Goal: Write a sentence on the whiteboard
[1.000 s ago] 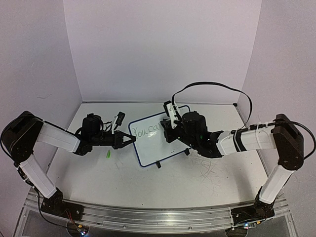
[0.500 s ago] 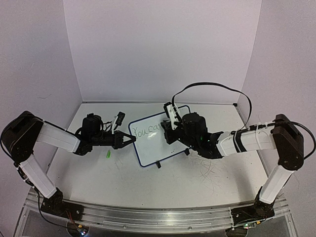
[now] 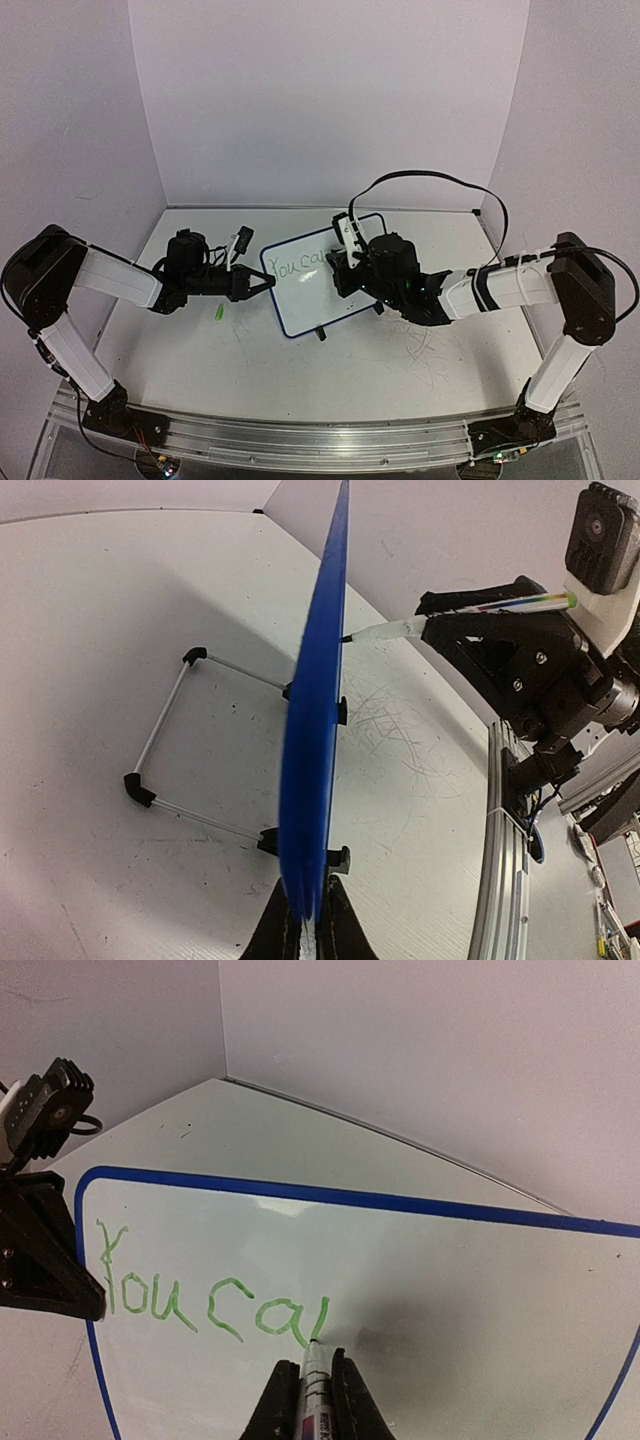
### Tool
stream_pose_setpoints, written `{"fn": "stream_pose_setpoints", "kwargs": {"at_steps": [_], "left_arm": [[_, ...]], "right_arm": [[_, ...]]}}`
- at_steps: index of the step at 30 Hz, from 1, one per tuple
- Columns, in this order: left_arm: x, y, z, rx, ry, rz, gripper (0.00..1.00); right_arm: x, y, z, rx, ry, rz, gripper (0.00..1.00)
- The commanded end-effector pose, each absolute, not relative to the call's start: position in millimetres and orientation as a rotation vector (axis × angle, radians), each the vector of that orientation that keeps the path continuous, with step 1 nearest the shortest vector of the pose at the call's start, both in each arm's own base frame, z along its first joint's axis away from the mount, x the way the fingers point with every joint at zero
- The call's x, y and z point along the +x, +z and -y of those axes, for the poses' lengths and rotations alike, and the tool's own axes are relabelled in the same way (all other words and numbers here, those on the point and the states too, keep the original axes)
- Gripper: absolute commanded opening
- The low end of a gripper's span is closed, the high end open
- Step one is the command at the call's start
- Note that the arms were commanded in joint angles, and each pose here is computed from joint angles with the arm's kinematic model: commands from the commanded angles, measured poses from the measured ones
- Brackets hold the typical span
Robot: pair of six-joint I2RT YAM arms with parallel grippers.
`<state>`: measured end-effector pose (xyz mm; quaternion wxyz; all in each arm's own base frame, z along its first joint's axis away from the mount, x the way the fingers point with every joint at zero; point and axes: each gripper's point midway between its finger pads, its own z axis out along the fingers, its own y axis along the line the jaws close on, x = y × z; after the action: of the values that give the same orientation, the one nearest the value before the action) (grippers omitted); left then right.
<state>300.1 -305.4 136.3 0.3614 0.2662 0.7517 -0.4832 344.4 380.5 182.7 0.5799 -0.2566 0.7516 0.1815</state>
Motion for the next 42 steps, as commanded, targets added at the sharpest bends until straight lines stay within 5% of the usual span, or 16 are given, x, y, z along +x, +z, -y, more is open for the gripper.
{"fn": "stream_pose_setpoints", "kwargs": {"at_steps": [1,42], "left_arm": [[304.5,131.0,303.0,0.707,-1.187,-1.954,0.00],[304.1,131.9,302.4,0.709,-1.183,-1.952,0.00]], "right_arm": [[348.6,197.2,-377.7,-0.557,0.424,-1.738,0.00],[358.5,201.7,-363.8,-0.484,0.374,-1.737,0.00]]}}
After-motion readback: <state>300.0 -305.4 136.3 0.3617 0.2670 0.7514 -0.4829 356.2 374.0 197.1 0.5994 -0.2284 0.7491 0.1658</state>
